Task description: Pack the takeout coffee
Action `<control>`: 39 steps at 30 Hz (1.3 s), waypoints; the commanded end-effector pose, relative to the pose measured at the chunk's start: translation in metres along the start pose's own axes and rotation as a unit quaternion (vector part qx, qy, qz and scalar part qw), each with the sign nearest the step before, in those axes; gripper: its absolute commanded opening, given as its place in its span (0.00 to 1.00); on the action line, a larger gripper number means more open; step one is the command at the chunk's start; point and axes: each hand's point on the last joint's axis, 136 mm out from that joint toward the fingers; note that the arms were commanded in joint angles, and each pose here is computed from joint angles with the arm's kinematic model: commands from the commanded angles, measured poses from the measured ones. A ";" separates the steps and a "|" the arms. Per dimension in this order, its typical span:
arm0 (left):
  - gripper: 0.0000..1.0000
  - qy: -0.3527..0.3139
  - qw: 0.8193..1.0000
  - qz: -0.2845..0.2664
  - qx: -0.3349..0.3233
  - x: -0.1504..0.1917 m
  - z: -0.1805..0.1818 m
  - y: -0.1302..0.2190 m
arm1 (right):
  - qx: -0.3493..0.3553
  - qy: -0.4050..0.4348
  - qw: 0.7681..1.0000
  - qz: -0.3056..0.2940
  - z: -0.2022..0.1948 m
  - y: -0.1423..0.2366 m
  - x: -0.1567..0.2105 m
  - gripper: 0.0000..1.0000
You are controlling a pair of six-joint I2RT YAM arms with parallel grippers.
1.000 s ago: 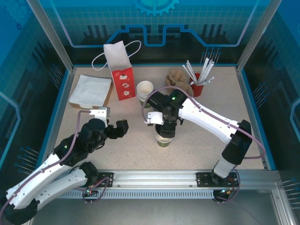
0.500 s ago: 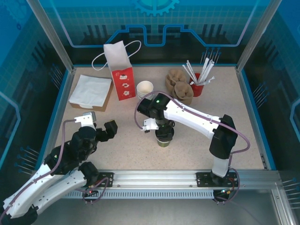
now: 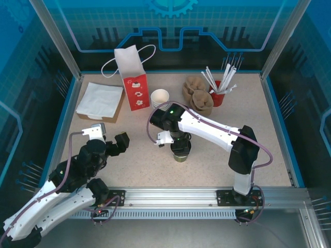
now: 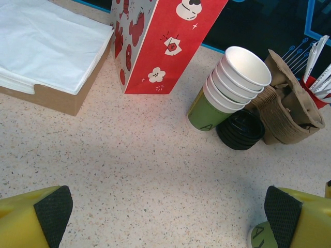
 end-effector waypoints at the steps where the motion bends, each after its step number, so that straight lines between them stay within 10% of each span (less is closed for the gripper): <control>1: 0.99 0.006 1.000 -0.007 -0.016 -0.001 0.006 0.000 | -0.009 0.018 1.000 0.009 0.007 0.001 -0.002 0.73; 39: 0.99 -0.004 1.000 -0.006 -0.012 -0.005 0.000 -0.004 | -0.026 0.022 0.999 0.034 0.014 -0.016 0.005 0.83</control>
Point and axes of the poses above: each hand's point on the last joint's axis, 136 mm out from that joint toward the fingers, its own y axis back along the fingers, its own z axis along the line the jaws close on, x = y × z, and after that the axes turned 13 degrees about -y, right-handed
